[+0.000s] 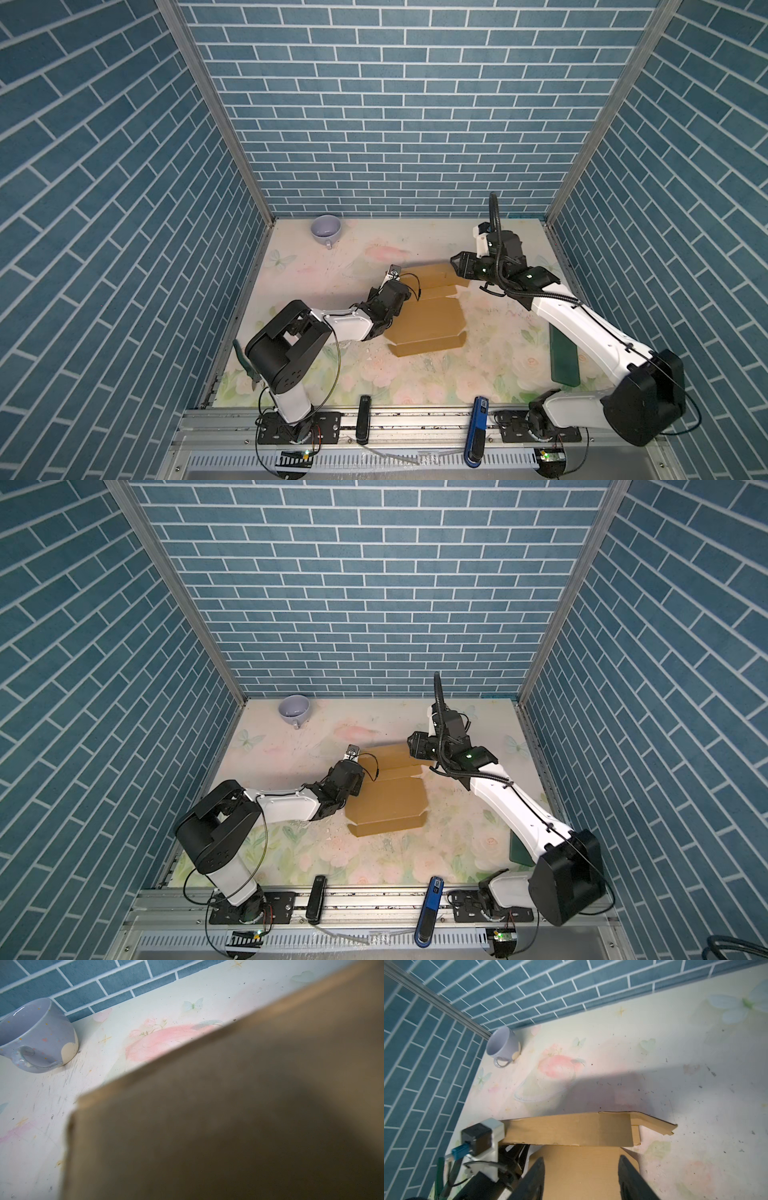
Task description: Fold the paper box
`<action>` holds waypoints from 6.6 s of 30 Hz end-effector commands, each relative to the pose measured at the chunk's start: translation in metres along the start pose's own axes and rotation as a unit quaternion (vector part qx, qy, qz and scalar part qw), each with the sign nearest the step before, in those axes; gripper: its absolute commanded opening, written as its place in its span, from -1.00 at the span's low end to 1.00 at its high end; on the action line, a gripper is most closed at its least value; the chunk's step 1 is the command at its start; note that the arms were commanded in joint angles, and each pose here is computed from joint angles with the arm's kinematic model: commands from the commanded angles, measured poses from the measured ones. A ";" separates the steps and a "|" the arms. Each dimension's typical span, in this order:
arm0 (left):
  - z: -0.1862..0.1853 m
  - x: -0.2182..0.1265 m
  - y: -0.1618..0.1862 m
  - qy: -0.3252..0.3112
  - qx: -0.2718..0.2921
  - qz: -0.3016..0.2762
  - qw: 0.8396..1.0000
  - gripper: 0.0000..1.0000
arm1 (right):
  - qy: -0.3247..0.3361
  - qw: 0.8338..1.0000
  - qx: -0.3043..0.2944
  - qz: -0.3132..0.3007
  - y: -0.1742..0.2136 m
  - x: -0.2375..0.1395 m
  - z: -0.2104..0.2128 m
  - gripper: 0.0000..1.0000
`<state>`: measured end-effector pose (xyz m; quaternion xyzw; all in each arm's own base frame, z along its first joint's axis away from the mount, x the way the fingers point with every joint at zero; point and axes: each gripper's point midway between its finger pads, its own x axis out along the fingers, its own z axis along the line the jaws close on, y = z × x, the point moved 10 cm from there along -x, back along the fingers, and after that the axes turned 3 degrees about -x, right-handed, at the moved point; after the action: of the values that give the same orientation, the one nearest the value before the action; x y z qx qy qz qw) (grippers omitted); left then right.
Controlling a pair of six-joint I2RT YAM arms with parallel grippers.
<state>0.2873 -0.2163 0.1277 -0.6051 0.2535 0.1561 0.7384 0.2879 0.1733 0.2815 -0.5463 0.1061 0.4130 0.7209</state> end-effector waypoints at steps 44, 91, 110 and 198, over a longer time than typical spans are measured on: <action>0.001 -0.002 0.001 0.007 0.000 0.004 1.000 -0.68 | -0.095 0.992 0.078 0.025 0.030 0.040 -0.029 0.18; 0.002 -0.002 -0.014 0.019 0.004 0.071 0.997 -0.69 | -0.006 0.994 0.016 0.104 0.095 0.115 -0.080 0.28; -0.003 0.006 -0.007 0.023 -0.003 0.084 0.996 -0.70 | -0.093 0.995 -0.002 0.044 0.079 0.101 -0.062 0.21; 0.000 0.011 -0.017 0.029 -0.065 0.118 0.991 -0.73 | 0.017 0.996 -0.063 0.060 0.080 0.038 -0.053 0.19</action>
<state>0.3052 -0.2234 0.1375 -0.6295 0.3225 0.2279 0.6692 0.2851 0.1662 0.1755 -0.5471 0.0792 0.4616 0.6938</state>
